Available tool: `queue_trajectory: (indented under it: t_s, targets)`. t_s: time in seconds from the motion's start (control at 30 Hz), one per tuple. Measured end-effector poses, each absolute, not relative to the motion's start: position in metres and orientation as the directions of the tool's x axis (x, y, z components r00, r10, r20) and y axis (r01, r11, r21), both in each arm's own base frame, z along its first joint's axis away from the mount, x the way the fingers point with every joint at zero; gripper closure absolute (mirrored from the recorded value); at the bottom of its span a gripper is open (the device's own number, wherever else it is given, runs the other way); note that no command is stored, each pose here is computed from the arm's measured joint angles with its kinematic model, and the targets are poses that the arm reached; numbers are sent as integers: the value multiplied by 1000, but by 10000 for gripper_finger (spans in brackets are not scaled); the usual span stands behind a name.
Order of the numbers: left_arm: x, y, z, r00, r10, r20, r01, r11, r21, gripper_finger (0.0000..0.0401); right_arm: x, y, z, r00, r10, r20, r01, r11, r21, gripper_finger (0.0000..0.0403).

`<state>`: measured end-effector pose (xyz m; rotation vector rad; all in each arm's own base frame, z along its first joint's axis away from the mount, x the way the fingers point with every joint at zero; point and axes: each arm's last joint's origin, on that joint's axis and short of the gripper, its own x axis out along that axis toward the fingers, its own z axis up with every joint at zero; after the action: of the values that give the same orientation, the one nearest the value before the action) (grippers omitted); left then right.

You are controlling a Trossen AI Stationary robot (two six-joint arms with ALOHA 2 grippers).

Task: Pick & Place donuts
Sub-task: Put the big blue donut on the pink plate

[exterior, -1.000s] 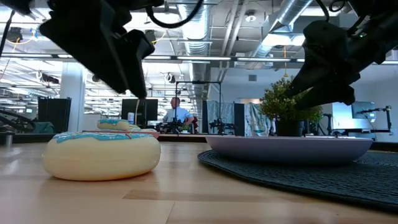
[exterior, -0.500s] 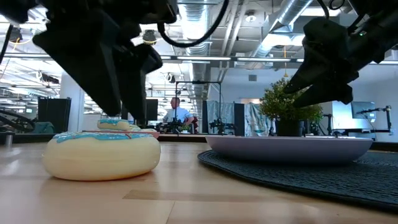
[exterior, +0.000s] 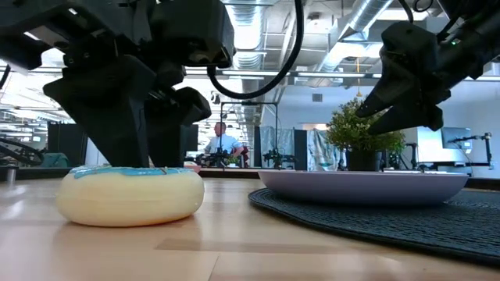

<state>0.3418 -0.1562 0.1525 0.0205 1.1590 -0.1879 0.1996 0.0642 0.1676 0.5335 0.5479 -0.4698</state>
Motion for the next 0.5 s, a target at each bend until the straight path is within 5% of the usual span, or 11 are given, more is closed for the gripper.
queue_trajectory:
  t_s: [0.5]
  targets:
    - [345,-150,153,360,-197,-912,166,975,-145,304,199,64,167,755,-274,-596,547,764,342,172]
